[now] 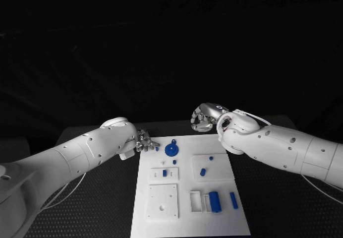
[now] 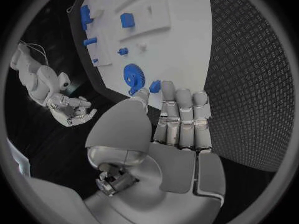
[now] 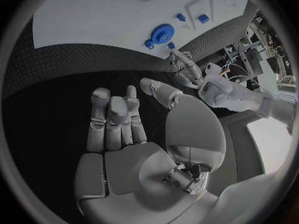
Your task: Assemble the parts on the task board
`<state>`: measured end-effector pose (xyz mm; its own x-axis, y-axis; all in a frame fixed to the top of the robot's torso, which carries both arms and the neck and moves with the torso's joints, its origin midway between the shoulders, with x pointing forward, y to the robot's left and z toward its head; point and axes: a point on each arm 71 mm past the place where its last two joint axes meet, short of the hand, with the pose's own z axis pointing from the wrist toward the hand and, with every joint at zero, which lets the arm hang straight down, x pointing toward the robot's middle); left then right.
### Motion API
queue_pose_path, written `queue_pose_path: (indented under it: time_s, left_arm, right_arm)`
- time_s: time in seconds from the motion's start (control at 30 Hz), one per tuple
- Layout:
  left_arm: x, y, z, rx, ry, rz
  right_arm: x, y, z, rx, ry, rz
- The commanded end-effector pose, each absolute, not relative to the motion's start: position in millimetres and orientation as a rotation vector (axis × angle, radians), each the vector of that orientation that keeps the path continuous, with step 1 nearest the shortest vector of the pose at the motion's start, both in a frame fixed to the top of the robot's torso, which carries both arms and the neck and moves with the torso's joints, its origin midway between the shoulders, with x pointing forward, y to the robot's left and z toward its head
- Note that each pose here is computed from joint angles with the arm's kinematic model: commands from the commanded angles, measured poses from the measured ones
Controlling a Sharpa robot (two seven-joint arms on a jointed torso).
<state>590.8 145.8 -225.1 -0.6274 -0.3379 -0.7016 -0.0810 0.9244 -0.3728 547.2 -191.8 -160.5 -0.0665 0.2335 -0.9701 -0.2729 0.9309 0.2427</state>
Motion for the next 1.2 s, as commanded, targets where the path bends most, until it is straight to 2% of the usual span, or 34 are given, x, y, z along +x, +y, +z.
queue_pose_path:
  time_s: [0.03, 1.2]
  left_arm:
    - [589.9, 142.2, -226.8, -0.291, 2.249, -0.416]
    - [591.3, 139.4, -230.0, -0.339, 2.254, -0.443]
  right_arm:
    - [546.8, -190.2, -160.1, -0.041, 1.58, 0.422]
    - [546.9, -188.9, -160.4, -0.042, 1.582, 0.422]
